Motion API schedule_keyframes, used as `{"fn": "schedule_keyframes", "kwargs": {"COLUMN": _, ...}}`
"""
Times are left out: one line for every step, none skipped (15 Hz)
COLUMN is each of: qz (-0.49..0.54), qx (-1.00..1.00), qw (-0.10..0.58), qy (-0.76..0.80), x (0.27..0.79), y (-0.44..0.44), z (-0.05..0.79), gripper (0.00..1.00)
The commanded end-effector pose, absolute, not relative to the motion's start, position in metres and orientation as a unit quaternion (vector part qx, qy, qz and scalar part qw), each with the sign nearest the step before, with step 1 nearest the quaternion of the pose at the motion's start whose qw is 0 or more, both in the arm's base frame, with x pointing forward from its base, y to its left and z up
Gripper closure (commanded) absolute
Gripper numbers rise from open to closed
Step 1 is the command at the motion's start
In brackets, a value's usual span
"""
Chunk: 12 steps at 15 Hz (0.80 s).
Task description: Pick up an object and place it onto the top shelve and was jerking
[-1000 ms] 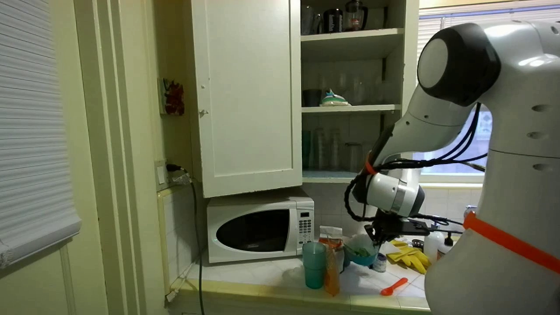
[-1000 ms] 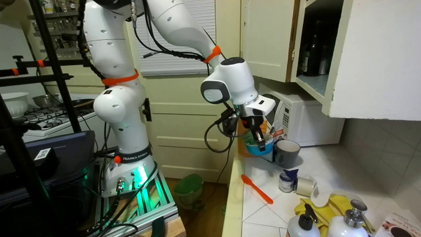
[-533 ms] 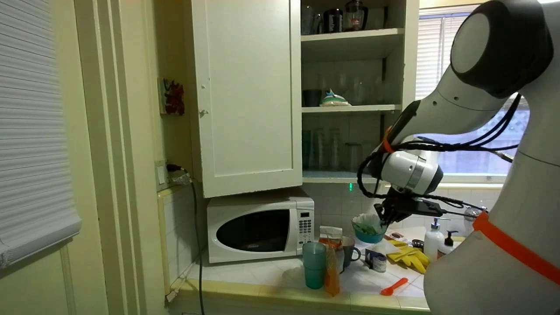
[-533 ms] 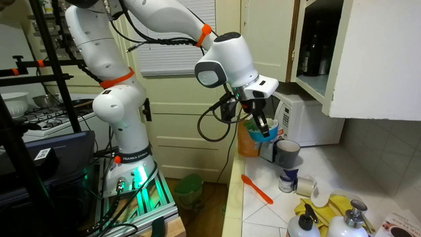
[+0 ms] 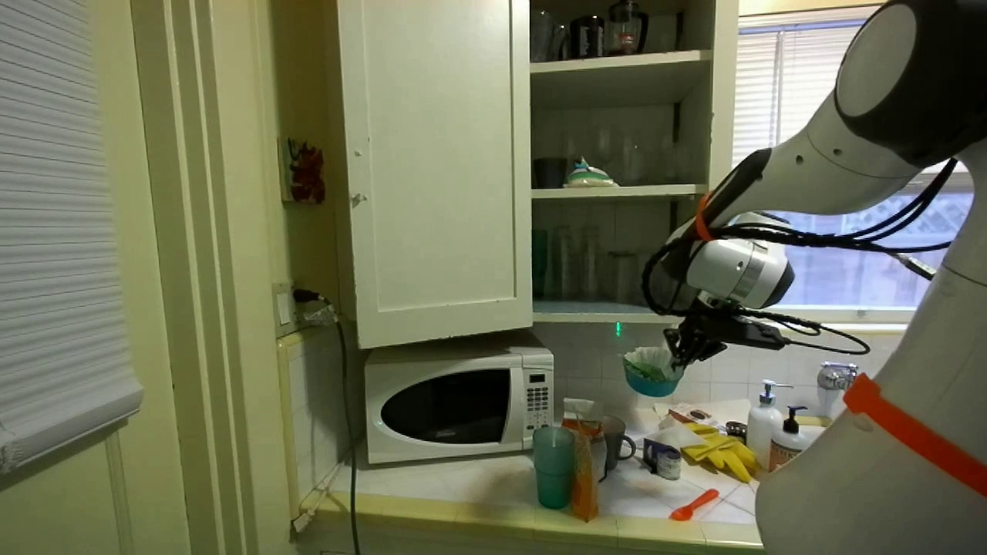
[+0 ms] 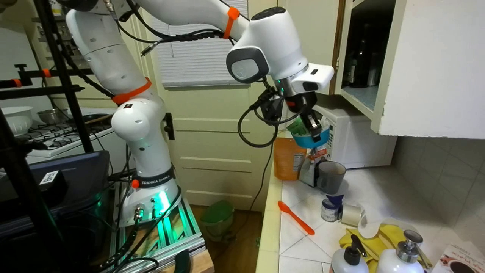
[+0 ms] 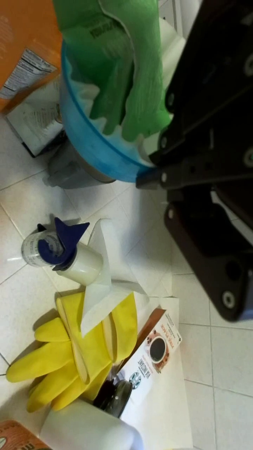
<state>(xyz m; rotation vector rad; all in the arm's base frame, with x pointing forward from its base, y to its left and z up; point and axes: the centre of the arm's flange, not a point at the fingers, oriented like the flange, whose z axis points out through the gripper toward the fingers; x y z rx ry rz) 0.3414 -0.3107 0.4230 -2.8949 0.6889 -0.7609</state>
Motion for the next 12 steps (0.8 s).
{"fn": "schedule_keyframes", "kwargs": {"qz": -0.246, "qx": -0.942, "qw": 0.036, "qy": 0.224, "x": 0.342, "y": -0.31, "z": 0.422, "gripper": 0.96}}
{"fn": "schedule_keyframes", "kwargs": {"qz": -0.245, "qx": -0.943, "qw": 0.036, "qy": 0.223, "x": 0.342, "y": -0.309, "z": 0.421, "gripper": 0.99}}
{"fn": "schedule_keyframes", "kwargs": {"qz": -0.253, "qx": -0.94, "qw": 0.039, "qy": 0.226, "x": 0.343, "y": -0.31, "z": 0.428, "gripper": 0.99}}
{"fn": "schedule_keyframes", "kwargs": {"qz": -0.264, "qx": -0.935, "qw": 0.042, "qy": 0.235, "x": 0.345, "y": -0.314, "z": 0.437, "gripper": 0.99}}
{"fn": "schedule_keyframes", "kwargs": {"qz": -0.27, "qx": -0.932, "qw": 0.043, "qy": 0.239, "x": 0.347, "y": -0.316, "z": 0.444, "gripper": 0.99}}
{"fn": "schedule_keyframes", "kwargs": {"qz": -0.276, "qx": -0.93, "qw": 0.044, "qy": 0.241, "x": 0.35, "y": -0.318, "z": 0.45, "gripper": 0.99}}
{"fn": "schedule_keyframes", "kwargs": {"qz": -0.282, "qx": -0.927, "qw": 0.041, "qy": 0.245, "x": 0.353, "y": -0.319, "z": 0.457, "gripper": 0.99}}
{"fn": "schedule_keyframes", "kwargs": {"qz": -0.289, "qx": -0.925, "qw": 0.041, "qy": 0.245, "x": 0.358, "y": -0.321, "z": 0.463, "gripper": 0.99}}
{"fn": "schedule_keyframes", "kwargs": {"qz": -0.29, "qx": -0.924, "qw": 0.044, "qy": 0.246, "x": 0.362, "y": -0.322, "z": 0.469, "gripper": 0.99}}
{"fn": "schedule_keyframes", "kwargs": {"qz": -0.293, "qx": -0.923, "qw": 0.046, "qy": 0.247, "x": 0.366, "y": -0.322, "z": 0.473, "gripper": 0.99}}
{"fn": "schedule_keyframes", "kwargs": {"qz": -0.294, "qx": -0.922, "qw": 0.048, "qy": 0.247, "x": 0.37, "y": -0.322, "z": 0.478, "gripper": 0.99}}
{"fn": "schedule_keyframes", "kwargs": {"qz": -0.291, "qx": -0.924, "qw": 0.058, "qy": 0.241, "x": 0.373, "y": -0.321, "z": 0.483, "gripper": 0.99}}
